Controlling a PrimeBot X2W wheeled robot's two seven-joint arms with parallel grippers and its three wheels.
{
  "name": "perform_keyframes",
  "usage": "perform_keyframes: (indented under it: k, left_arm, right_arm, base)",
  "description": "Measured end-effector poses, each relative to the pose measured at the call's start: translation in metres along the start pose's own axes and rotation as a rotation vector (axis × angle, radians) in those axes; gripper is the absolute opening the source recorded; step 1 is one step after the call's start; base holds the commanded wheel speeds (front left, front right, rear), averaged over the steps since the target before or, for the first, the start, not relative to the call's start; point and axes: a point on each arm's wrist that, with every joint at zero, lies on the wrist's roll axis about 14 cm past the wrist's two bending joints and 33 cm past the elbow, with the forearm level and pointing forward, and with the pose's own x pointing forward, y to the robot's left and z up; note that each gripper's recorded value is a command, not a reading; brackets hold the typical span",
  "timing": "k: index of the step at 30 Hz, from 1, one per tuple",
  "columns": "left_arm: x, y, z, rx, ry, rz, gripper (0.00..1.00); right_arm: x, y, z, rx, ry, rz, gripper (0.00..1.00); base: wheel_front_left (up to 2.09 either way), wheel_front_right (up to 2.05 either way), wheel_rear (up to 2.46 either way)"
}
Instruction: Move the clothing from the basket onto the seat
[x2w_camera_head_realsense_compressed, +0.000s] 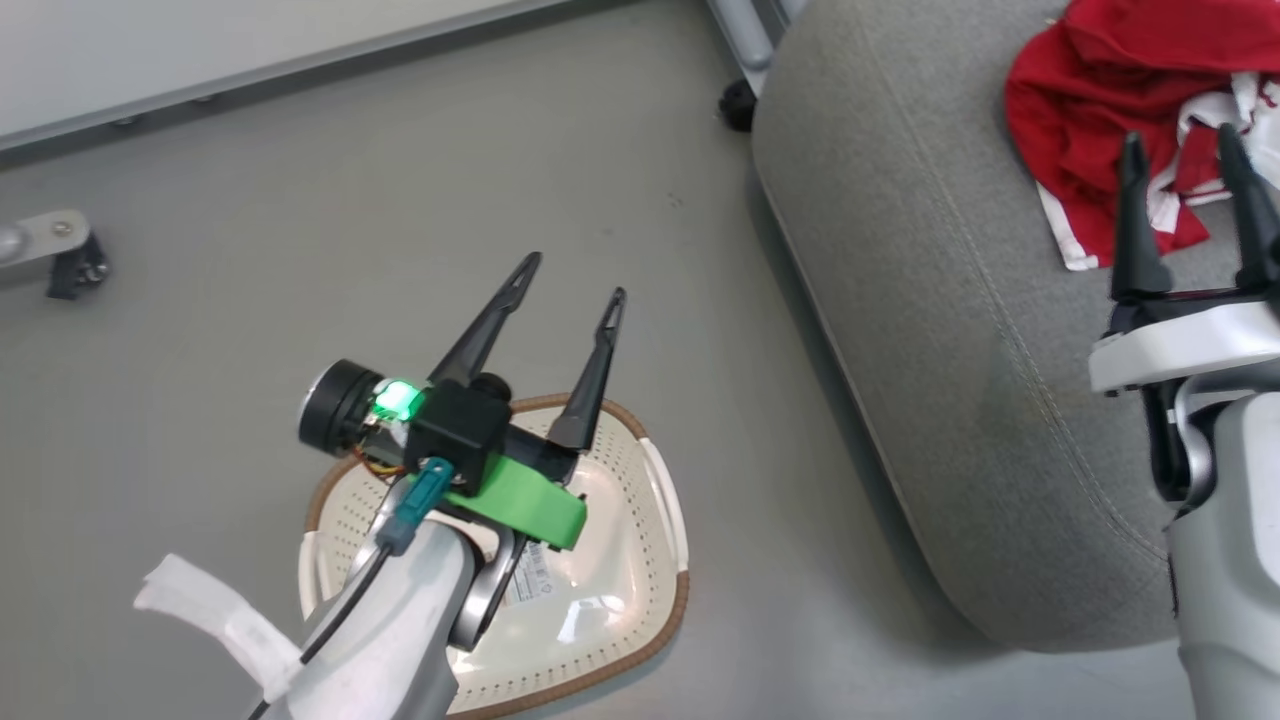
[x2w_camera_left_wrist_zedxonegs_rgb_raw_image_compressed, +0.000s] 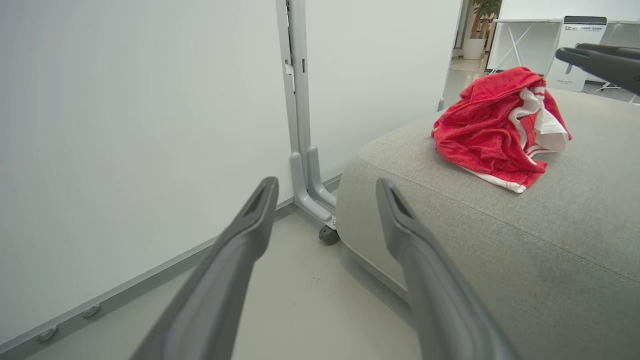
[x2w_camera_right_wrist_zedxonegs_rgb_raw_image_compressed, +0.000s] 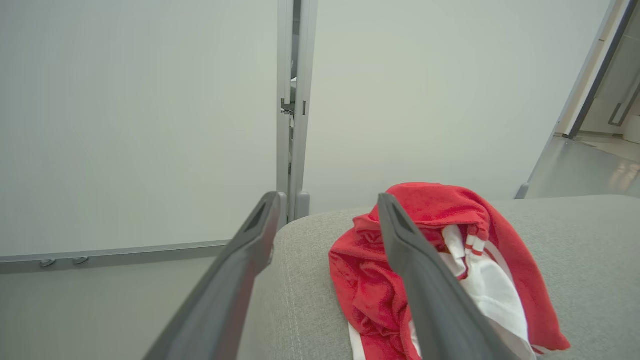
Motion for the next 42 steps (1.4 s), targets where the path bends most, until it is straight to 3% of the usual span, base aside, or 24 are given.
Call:
perform_keyframes:
  k: [11,21,28,42]
  left_arm:
    - [-0.061,0.07,0.029,0.038,-0.031,0.297,1.0]
    - [-0.134,0.114,0.045,0.059,-0.042,0.543,1.0]
    - [-0.175,0.124,0.05,0.06,-0.051,0.648,1.0]
    - [-0.217,0.116,0.047,0.042,-0.048,0.716,1.0]
  right_arm:
    - [-0.004,0.085,0.016,0.102,-0.043,0.202,1.0]
    - [-0.035,0.135,0.021,0.18,-0.03,0.318,1.0]
    - [-0.06,0.146,0.018,0.213,-0.004,0.345,1.0]
    - [-0.104,0.145,0.018,0.232,0.018,0.353,1.0]
  base:
    - [0.0,0.0,0.0]
    - [0.0,0.0,0.0]
    - [0.0,0.0,0.0]
    - [0.0,0.0,0.0]
